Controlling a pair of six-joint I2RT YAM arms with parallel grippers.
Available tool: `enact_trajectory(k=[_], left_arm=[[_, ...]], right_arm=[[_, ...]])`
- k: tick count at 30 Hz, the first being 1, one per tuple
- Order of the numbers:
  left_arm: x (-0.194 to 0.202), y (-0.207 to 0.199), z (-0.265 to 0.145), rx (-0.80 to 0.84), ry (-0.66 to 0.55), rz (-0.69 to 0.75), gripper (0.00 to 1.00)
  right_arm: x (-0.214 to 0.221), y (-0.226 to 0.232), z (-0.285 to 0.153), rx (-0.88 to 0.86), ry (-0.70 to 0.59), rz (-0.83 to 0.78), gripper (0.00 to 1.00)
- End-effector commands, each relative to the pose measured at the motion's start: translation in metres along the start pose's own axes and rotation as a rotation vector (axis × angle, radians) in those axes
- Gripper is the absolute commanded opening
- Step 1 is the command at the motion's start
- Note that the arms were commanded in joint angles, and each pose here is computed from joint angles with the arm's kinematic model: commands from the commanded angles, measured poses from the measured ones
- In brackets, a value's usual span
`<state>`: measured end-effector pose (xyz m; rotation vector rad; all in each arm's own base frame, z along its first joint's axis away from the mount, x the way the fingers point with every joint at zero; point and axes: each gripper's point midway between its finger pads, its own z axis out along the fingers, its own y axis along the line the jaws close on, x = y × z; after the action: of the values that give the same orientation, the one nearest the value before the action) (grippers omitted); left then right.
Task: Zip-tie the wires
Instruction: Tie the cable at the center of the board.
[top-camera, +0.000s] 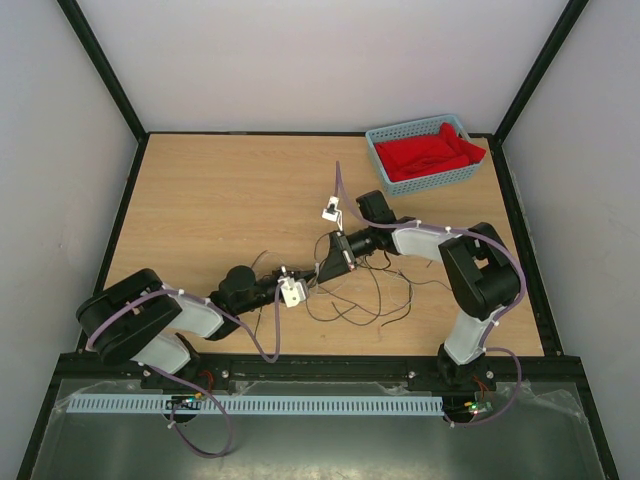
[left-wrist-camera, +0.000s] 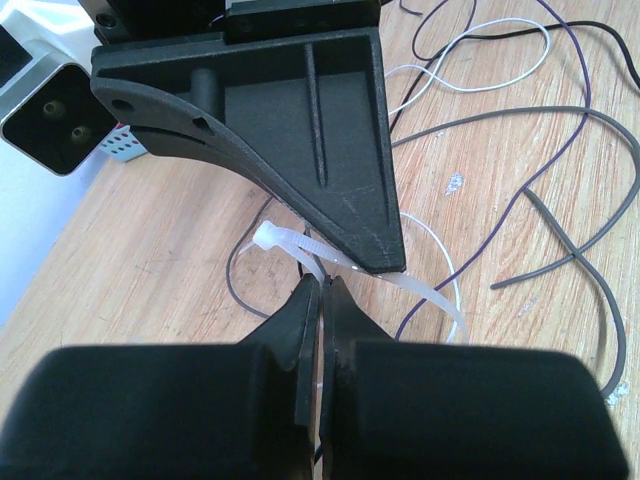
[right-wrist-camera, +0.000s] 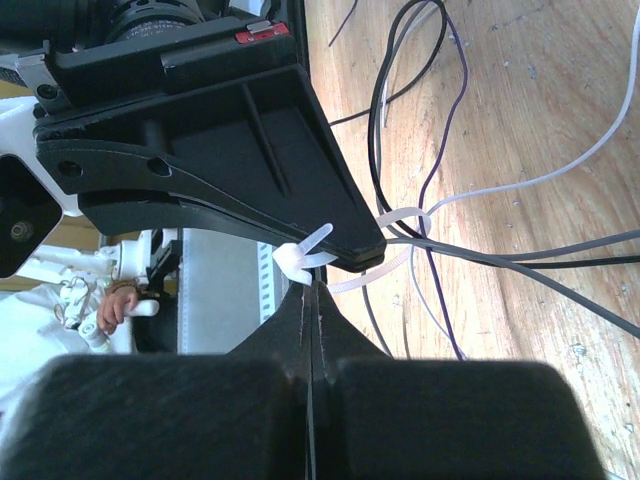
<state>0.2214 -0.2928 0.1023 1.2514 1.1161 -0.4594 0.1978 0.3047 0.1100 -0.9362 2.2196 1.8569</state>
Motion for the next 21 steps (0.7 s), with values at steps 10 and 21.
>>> enact_trajectory(k=[10, 21], left_arm=[[-0.004, -0.001, 0.002, -0.005, -0.017, 0.045, 0.0], [-0.006, 0.005, 0.008, -0.026, -0.014, 0.053, 0.0]], right_arm=[[-0.011, 0.007, -0.008, -0.03, -0.025, -0.033, 0.0], [0.004, 0.011, -0.009, -0.063, -0.011, -0.026, 0.0]])
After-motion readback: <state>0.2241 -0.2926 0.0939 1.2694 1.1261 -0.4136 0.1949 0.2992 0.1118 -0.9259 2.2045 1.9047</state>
